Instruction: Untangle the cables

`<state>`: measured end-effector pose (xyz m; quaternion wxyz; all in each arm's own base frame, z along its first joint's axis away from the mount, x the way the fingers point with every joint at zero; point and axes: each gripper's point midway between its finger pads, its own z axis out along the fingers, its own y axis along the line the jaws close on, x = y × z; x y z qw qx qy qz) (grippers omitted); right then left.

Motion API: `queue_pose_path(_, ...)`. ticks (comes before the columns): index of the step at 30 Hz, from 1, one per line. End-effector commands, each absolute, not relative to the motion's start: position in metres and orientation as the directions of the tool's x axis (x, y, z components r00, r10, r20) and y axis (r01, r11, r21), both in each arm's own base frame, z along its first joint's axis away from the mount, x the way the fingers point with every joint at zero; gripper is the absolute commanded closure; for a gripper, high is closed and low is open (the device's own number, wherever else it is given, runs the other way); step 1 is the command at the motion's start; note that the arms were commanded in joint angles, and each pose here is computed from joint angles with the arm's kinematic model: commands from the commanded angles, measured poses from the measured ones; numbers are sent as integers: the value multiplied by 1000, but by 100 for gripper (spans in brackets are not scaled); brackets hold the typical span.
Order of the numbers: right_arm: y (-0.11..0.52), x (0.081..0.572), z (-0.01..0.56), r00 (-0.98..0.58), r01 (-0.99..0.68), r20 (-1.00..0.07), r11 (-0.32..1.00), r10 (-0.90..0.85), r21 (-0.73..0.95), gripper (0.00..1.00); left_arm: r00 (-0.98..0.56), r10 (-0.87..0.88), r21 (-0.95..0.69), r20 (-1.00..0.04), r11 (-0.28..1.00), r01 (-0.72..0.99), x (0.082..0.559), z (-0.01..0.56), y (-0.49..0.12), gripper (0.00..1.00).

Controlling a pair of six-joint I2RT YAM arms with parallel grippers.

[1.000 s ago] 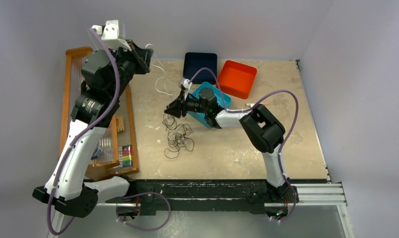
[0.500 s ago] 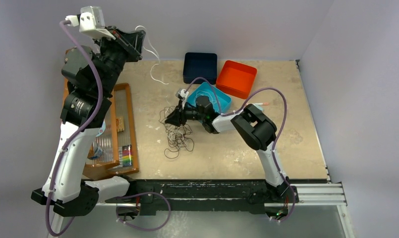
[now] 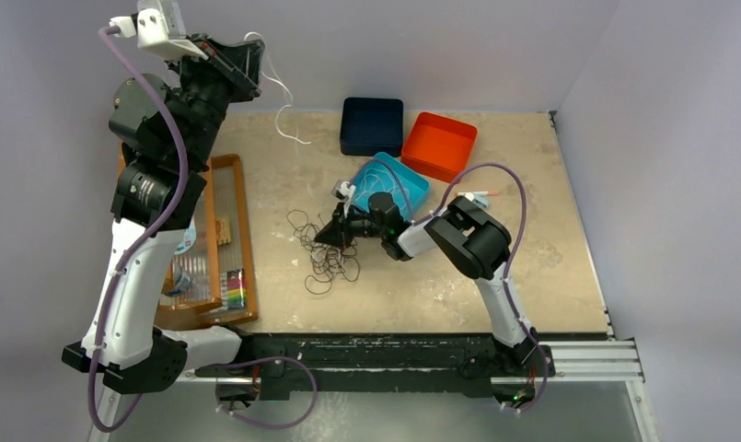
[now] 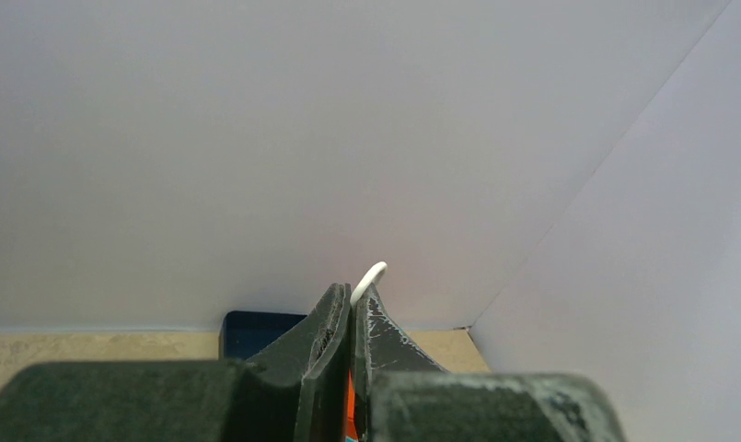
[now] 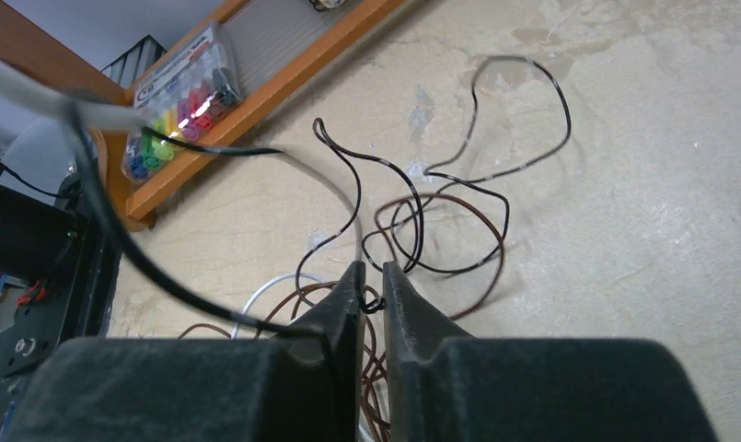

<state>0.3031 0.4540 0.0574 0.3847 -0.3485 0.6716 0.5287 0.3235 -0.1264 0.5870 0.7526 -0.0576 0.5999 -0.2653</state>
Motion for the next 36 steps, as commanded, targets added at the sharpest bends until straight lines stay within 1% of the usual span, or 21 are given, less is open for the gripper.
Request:
queue_pose_path(1, 455, 297, 61, -461, -877, -887, 167, -31, 451, 89, 260, -514, -414, -818, 838, 355, 309, 632, -114, 100)
queue_pose_path(5, 453, 296, 56, -480, -866, -877, 178, -35, 467, 92, 285, -525, -418, -802, 834, 360, 309, 644, -113, 100)
queue_pose_path(9, 452, 296, 58, -477, -868, -878, 178, -35, 464, 92, 293, -529, -418, -796, 831, 367, 310, 651, -114, 100)
queue_pose_path(14, 450, 294, 80, -437, -888, -899, 170, -26, 426, 82, 269, -521, -421, -810, 836, 351, 319, 639, -116, 100)
queue_pose_path(18, 447, 300, 112, -375, -911, -927, 195, -20, 364, 67, 251, -513, -423, -821, 841, 337, 324, 630, -118, 100)
queue_pose_path(22, 443, 312, 136, -317, -921, -947, 255, -50, 295, 54, 241, -498, -418, -833, 852, 317, 327, 620, -117, 100)
queue_pose_path(24, 438, 322, 144, -271, -921, -960, 311, -75, 236, 50, 240, -492, -417, -837, 857, 302, 327, 616, -114, 100)
queue_pose_path(28, 432, 320, 149, -236, -932, -962, 310, -134, 186, 46, 243, -480, -411, -843, 866, 284, 326, 612, -110, 100)
queue_pose_path(32, 418, 309, 159, -220, -932, -967, 320, -130, 170, 41, 234, -464, -405, -854, 876, 261, 327, 606, -108, 100)
queue_pose_path(36, 398, 297, 180, -216, -914, -974, 365, -68, 177, 40, 220, -456, -399, -863, 880, 258, 328, 598, -109, 100)
